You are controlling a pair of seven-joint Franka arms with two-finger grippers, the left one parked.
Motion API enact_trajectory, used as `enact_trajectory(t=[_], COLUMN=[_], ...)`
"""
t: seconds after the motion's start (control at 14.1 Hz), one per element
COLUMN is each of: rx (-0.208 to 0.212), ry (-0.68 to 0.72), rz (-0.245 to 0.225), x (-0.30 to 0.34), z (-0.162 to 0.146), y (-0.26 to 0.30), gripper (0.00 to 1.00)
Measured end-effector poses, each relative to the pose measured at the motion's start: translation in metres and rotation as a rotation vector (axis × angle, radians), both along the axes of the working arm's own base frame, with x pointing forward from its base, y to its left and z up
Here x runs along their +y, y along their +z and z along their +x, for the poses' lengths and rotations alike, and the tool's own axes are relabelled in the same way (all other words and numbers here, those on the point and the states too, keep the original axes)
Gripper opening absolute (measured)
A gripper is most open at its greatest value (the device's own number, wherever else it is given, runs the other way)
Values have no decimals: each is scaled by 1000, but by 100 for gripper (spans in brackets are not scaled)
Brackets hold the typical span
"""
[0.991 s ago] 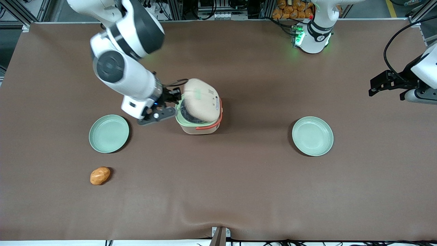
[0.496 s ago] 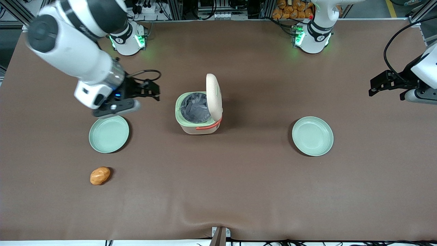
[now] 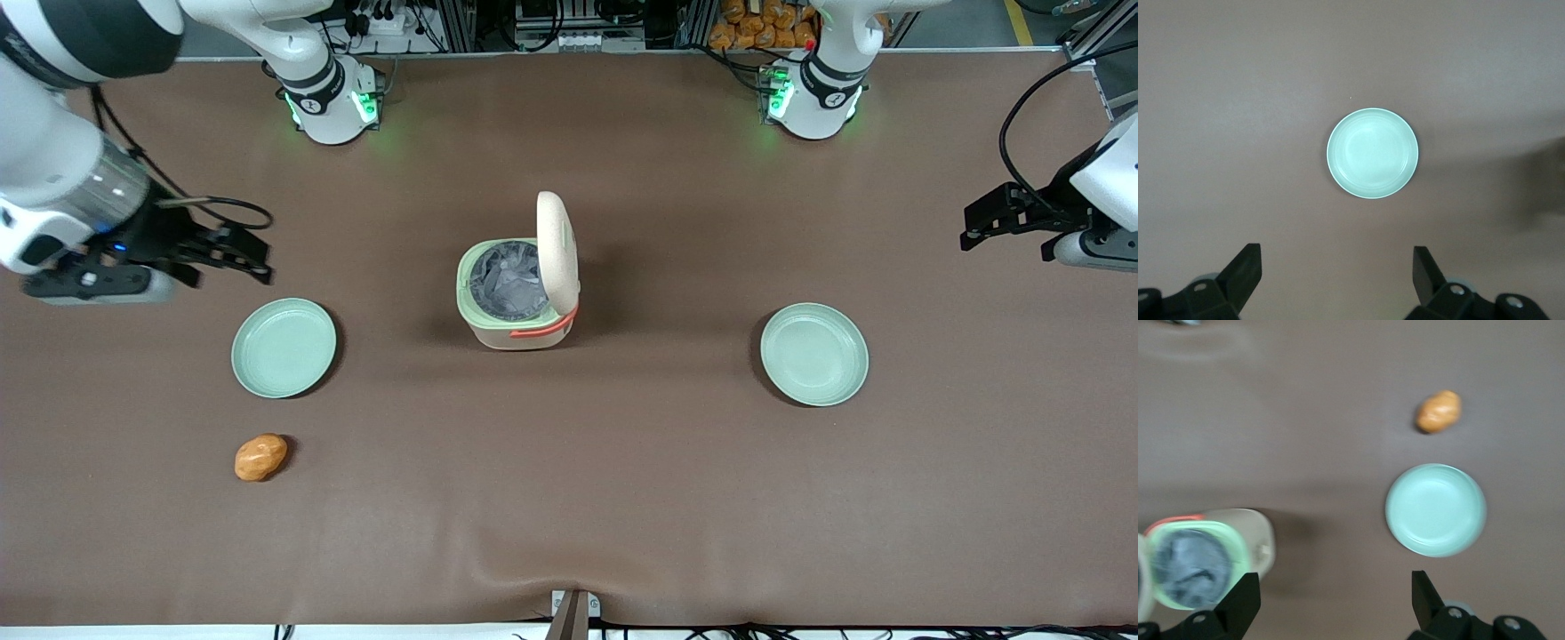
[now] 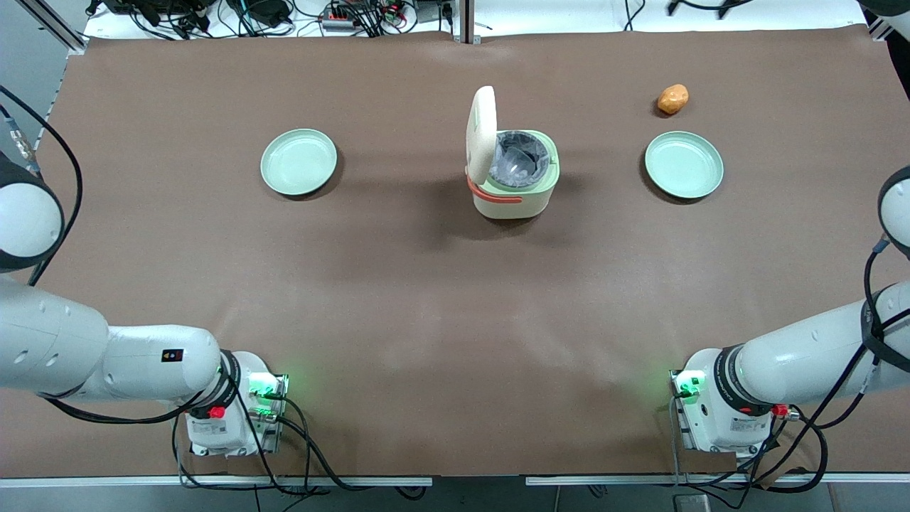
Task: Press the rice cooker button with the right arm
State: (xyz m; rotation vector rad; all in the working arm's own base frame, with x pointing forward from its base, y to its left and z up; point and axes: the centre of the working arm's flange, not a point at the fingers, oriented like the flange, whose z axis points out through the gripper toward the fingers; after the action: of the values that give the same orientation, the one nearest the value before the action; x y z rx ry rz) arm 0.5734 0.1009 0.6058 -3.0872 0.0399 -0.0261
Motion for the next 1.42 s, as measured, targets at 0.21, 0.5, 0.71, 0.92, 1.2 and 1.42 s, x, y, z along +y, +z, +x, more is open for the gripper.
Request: enact_trajectory(t=[0.21,0.5,0.71,0.92,1.2,1.42], rx=[25,48,60,66,73,98], ry=[-38,-94,-53,-46,-51,-67], rz=[-33,-37,-37,-37,-37,-36], x=[-27,-80,-96,-96,-99,-111], z=[-12,-16,-18,-20,-23,-29], y=[14,18,17,18,21,24], gripper=[100,100,100,100,100,100])
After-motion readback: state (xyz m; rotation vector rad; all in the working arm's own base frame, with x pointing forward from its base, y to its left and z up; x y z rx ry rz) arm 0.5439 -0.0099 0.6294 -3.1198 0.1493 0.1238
